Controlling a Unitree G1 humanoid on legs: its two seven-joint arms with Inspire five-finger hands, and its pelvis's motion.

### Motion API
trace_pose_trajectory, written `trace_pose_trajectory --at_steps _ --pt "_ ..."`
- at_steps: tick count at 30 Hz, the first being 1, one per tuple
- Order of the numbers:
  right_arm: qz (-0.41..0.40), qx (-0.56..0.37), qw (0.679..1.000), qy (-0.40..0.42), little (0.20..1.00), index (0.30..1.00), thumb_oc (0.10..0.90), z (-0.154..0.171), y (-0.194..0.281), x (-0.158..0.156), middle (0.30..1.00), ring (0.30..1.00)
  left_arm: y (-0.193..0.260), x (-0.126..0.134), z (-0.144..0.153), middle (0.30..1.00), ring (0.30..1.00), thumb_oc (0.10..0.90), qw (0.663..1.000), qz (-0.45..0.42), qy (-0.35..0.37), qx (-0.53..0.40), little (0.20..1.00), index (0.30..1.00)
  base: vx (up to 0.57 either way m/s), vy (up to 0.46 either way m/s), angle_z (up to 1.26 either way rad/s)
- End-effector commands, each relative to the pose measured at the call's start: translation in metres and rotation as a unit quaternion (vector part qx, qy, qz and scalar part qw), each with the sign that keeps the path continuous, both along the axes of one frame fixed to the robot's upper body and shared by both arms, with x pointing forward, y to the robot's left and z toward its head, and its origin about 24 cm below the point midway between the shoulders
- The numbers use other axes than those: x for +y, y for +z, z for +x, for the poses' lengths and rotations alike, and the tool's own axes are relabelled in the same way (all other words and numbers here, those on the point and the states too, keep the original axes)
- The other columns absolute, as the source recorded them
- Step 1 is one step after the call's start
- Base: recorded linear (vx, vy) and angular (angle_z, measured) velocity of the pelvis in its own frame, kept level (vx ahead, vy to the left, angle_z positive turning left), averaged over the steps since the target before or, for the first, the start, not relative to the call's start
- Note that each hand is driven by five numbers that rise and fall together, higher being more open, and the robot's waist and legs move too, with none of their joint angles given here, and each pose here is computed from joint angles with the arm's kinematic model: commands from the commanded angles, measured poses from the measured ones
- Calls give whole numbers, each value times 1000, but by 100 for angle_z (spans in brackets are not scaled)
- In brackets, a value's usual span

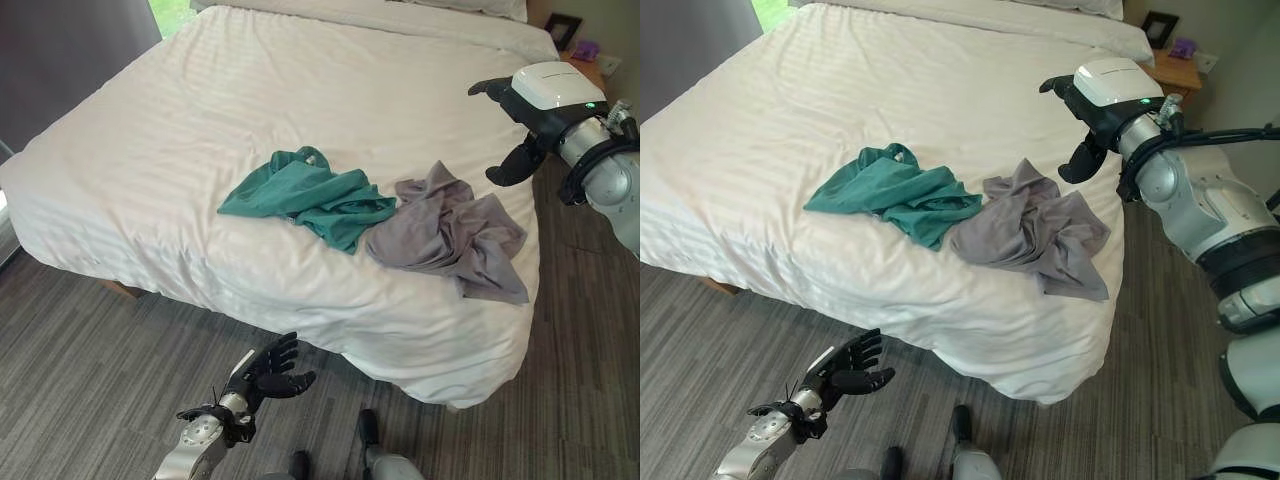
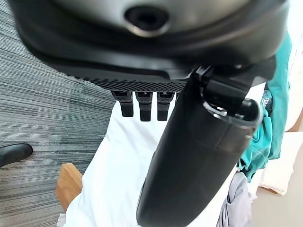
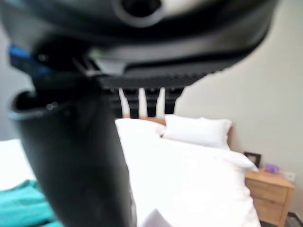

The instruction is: Pick up bed clothes into laundry basket.

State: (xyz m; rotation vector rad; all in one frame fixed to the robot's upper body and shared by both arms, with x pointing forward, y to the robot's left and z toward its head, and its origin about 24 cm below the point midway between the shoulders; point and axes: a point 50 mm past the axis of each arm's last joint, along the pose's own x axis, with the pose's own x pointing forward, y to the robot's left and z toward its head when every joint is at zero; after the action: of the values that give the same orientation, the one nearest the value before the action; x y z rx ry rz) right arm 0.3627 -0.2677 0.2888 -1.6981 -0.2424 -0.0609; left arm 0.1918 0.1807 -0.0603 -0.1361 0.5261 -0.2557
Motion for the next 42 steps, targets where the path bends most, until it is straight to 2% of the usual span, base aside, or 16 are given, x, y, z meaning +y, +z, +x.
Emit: trace_pose_trajectory --at_steps 1,2,9,16,17,18,21,24,26,28,33,34,37,39,40,42 --pt "-28 -120 992 -17 900 900 800 -8 74 8 900 900 32 3 18 900 900 800 996 0 -19 -89 900 900 0 0 0" --pt "-28 -109 993 -45 900 900 800 -2 69 0 900 900 31 3 18 900 900 800 996 0 -17 -88 900 900 31 2 0" --pt "-45 -69 994 -77 900 900 800 9 44 -10 900 900 33 1 20 900 900 800 995 -2 -16 -93 900 900 5 0 0" --pt "-52 59 993 -92 900 900 800 24 -30 -14 900 900 31 -2 21 900 900 800 996 -1 -11 -90 900 900 0 -2 1" --pt "-66 117 987 -90 900 900 800 25 -62 -12 900 900 32 -1 22 900 900 800 996 -1 -9 -92 900 900 -34 -19 2" --pt "-82 170 979 -79 900 900 800 21 -97 -8 900 900 32 1 23 900 900 800 996 -1 -1 -94 900 900 0 0 0" --pt "-41 230 970 -69 900 900 800 11 -146 -5 900 900 33 2 24 900 900 800 995 -12 18 -97 900 900 -4 -24 4" --pt "-25 260 962 -77 900 900 800 3 -169 -8 900 900 30 4 22 900 900 800 995 -15 28 -92 900 900 17 -5 0" --pt "-7 314 945 -94 900 900 800 -15 -209 -17 900 900 30 16 21 900 900 800 991 -43 88 -91 900 900 32 -28 4" --pt "-7 315 944 -94 900 900 800 -16 -210 -17 900 900 30 17 20 900 900 800 991 -42 88 -90 900 900 30 1 1" --pt "64 325 931 -152 900 900 800 -32 -230 -41 900 900 35 27 21 900 900 800 987 -46 119 -102 900 900 30 -10 7" --pt "77 331 927 -159 300 300 400 -36 -233 -45 300 300 35 29 22 900 900 800 987 -42 119 -103 900 900 34 -22 10" --pt "125 354 905 -199 300 300 400 -53 -250 -62 300 300 36 30 21 900 900 800 986 -45 123 -106 900 900 46 -54 5" --pt "222 348 874 -257 300 300 400 -81 -276 -80 300 300 40 33 23 900 900 800 981 -59 141 -116 900 900 7 -58 13" --pt "222 348 873 -257 300 300 400 -81 -276 -80 300 300 40 33 23 900 900 800 982 -58 140 -116 900 900 -2 -40 15" --pt "241 364 858 -271 300 300 400 -98 -294 -81 300 300 46 48 29 900 900 800 968 -85 196 -131 900 900 -49 -31 23"
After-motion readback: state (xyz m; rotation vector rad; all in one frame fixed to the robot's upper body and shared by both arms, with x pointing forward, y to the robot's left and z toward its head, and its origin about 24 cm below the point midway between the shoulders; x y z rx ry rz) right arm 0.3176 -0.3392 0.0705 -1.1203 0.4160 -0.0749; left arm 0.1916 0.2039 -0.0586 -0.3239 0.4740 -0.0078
